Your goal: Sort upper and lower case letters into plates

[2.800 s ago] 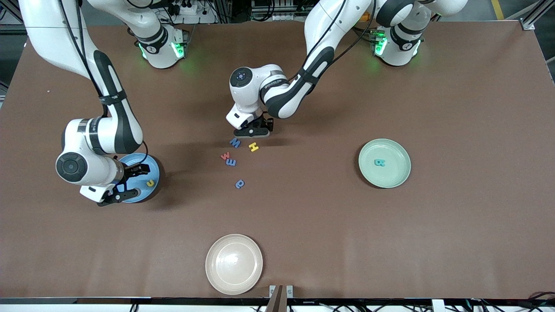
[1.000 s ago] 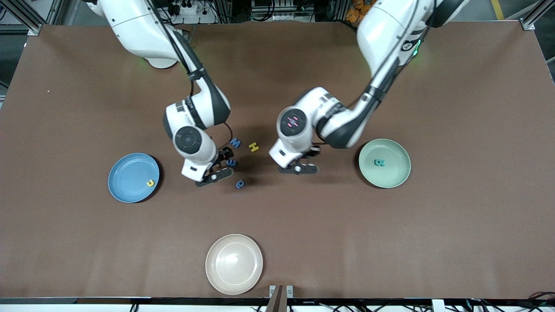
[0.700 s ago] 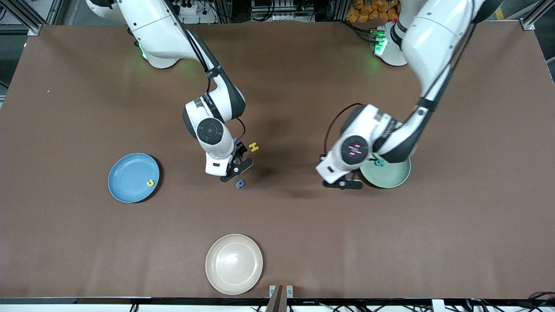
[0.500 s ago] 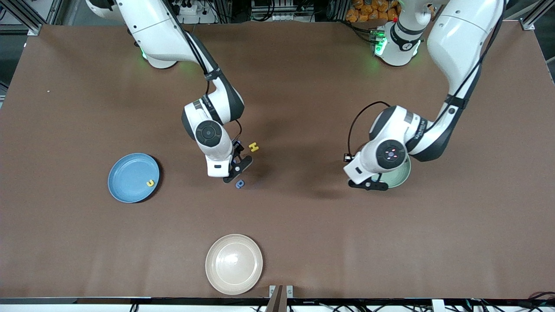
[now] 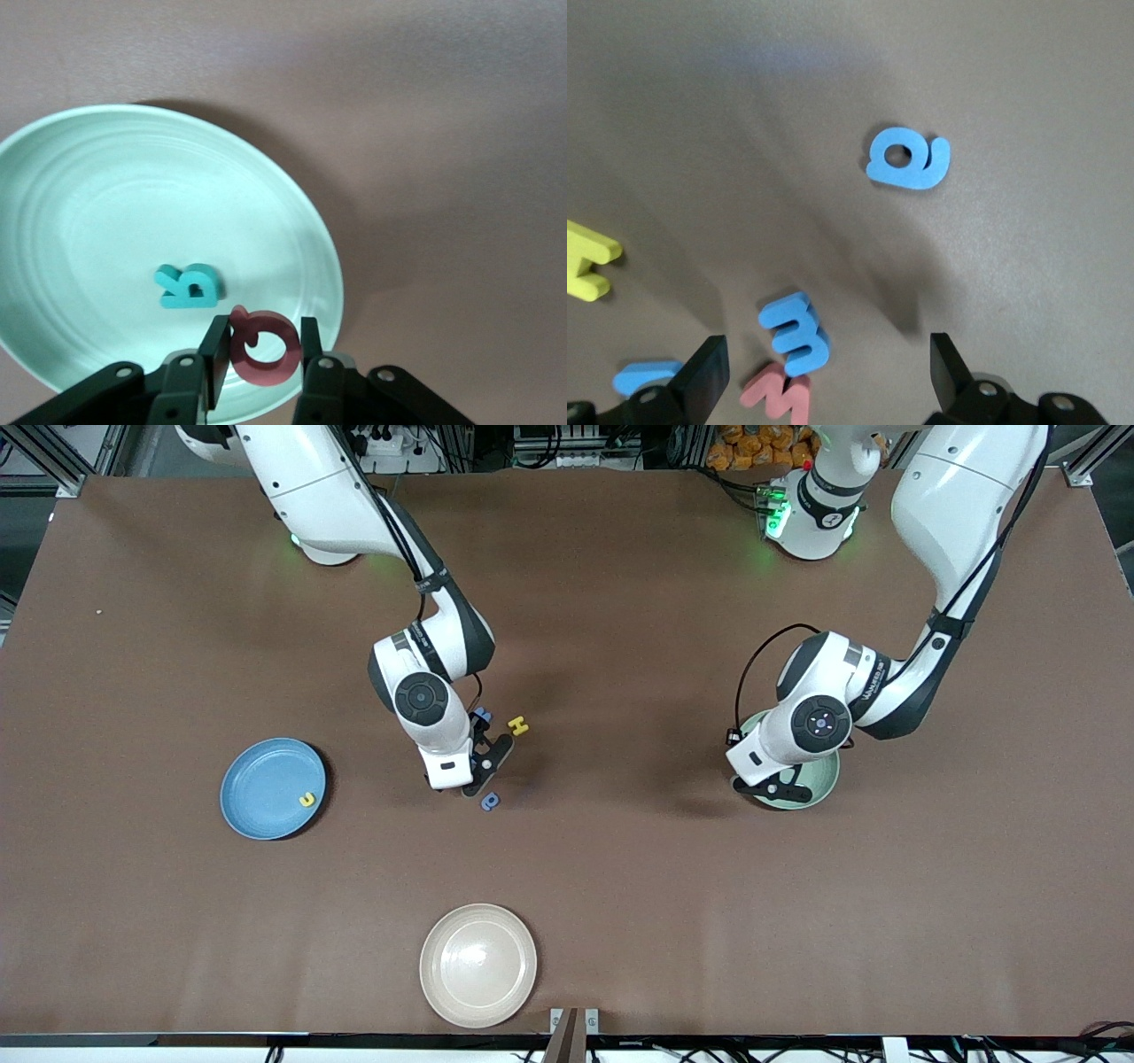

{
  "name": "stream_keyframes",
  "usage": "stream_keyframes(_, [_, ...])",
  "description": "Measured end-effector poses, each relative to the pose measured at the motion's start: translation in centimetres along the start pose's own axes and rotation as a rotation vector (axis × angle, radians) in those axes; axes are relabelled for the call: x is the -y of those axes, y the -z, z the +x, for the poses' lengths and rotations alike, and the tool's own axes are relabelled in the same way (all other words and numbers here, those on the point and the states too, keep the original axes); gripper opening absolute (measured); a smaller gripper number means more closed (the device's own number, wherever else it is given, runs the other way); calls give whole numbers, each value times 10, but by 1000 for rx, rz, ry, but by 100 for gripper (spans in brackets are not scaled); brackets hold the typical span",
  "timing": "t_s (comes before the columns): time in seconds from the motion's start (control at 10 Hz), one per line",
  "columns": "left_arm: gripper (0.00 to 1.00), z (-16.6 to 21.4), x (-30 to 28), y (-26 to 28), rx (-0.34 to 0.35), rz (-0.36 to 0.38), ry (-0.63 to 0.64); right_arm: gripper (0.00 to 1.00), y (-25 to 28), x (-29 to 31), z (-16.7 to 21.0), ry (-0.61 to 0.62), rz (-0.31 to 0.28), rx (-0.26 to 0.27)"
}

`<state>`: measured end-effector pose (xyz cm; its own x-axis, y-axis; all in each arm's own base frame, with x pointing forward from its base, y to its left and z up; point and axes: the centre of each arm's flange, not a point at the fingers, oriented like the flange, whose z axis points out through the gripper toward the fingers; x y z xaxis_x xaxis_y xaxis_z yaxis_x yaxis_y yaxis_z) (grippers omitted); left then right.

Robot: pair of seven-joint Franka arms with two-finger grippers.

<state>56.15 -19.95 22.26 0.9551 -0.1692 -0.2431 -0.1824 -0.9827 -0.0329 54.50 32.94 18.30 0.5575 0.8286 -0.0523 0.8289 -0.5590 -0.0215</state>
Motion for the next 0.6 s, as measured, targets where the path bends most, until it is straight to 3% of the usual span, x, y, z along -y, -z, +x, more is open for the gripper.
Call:
stream_keyframes(0.4, [99,0,2,3,-5,-2,-10,100,-9,1,-1,46,-7,-6])
stream_keyframes(0.6, [100,-2,-5,4,-7,-3,-22,100,-11,1,-2,49,-6,-3])
